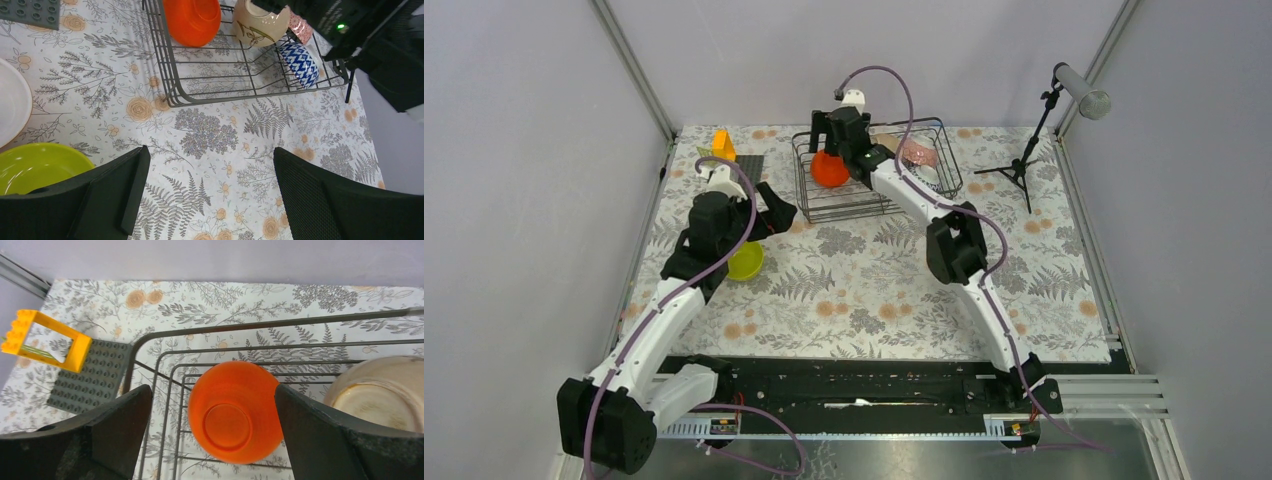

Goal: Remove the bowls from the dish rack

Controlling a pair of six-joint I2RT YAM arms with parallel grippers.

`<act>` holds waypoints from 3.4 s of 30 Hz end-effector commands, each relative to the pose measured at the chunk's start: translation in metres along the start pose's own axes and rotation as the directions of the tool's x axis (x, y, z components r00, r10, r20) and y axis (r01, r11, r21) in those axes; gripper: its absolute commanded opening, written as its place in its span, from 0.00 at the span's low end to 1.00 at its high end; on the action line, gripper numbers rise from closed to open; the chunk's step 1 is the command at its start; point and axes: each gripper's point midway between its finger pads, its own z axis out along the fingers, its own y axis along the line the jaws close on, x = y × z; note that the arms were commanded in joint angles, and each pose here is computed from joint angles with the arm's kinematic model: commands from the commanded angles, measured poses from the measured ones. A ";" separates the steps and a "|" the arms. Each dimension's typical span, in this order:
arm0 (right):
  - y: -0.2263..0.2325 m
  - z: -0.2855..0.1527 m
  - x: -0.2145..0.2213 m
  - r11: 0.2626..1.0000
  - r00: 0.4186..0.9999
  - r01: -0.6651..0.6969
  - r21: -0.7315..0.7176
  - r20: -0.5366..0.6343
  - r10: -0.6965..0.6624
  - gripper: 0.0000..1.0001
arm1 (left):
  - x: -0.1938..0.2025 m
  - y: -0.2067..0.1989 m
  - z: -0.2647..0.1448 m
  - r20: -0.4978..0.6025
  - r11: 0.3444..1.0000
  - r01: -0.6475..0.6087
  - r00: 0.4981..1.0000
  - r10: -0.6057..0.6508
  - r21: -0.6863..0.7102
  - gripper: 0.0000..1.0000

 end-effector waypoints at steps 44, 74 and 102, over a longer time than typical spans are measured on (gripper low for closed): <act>-0.005 -0.038 0.003 1.000 0.987 -0.019 -0.016 -0.157 0.016 0.85 | -0.012 -0.001 0.055 0.029 0.999 0.041 0.999 -0.041 0.017 0.99; -0.025 -0.071 0.008 0.915 0.915 -0.395 0.084 -0.053 0.400 1.00 | 0.009 0.032 0.157 -0.130 0.994 0.024 0.991 -0.037 -0.103 0.38; -0.047 -0.085 0.032 0.904 0.886 -0.427 0.030 -0.185 0.424 1.00 | 0.070 -0.061 0.095 -0.237 0.937 0.348 0.908 -0.346 -0.033 0.08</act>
